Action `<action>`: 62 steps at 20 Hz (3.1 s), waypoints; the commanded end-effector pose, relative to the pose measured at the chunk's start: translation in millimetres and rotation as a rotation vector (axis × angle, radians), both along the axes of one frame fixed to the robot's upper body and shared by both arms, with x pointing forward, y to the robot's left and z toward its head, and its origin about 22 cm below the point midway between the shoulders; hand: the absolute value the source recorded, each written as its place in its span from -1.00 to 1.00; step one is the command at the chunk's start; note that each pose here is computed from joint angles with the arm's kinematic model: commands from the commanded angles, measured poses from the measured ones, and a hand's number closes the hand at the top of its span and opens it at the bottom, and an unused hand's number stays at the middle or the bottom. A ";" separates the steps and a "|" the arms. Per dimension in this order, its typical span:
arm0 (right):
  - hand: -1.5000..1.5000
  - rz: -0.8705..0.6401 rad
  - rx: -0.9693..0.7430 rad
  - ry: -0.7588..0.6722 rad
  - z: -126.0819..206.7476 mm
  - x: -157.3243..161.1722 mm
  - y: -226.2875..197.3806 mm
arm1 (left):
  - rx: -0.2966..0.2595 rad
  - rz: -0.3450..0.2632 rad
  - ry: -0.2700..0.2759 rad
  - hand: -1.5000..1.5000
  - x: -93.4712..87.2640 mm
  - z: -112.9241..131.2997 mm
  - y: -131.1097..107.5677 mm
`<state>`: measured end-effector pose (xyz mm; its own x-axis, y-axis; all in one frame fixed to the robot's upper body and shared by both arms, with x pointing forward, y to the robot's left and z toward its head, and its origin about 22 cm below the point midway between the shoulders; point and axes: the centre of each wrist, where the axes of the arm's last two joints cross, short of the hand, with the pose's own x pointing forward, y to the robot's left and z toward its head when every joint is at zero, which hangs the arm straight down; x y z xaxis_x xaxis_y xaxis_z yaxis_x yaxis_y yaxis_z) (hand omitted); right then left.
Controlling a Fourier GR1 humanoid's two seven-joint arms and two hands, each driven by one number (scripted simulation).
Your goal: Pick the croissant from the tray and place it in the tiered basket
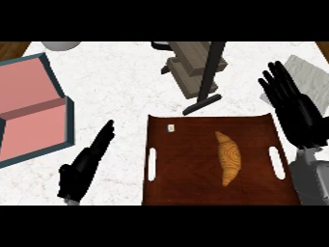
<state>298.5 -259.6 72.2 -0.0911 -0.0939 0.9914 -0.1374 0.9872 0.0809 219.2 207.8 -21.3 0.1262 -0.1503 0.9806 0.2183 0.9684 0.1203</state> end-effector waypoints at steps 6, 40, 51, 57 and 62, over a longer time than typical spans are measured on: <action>1.00 0.243 0.116 -0.307 51.8 23.5 -51.5 | 0.067 0.244 -0.335 0.00 41.4 52.7 11.4; -1.00 0.677 -1.347 -0.239 158.2 -82.8 31.2 | 0.040 0.246 -0.278 0.00 52.8 38.7 -4.2; -1.00 0.732 -1.465 -0.113 140.1 -79.2 73.4 | 0.027 0.243 -0.271 0.00 48.5 43.4 -7.2; -1.00 0.698 -1.552 -0.040 129.5 -76.2 77.9 | 0.038 0.238 -0.258 0.00 45.7 55.0 0.1; -1.00 0.672 -1.619 -0.026 131.0 -72.0 83.0 | 0.042 0.245 -0.261 0.00 49.4 29.0 -13.2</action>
<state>212.3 -186.2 206.5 -0.4800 0.8545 0.1987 -0.5143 -0.0906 -0.8528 266.8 201.7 27.0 -0.0929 -0.1910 0.9772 -0.0625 0.9806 0.1858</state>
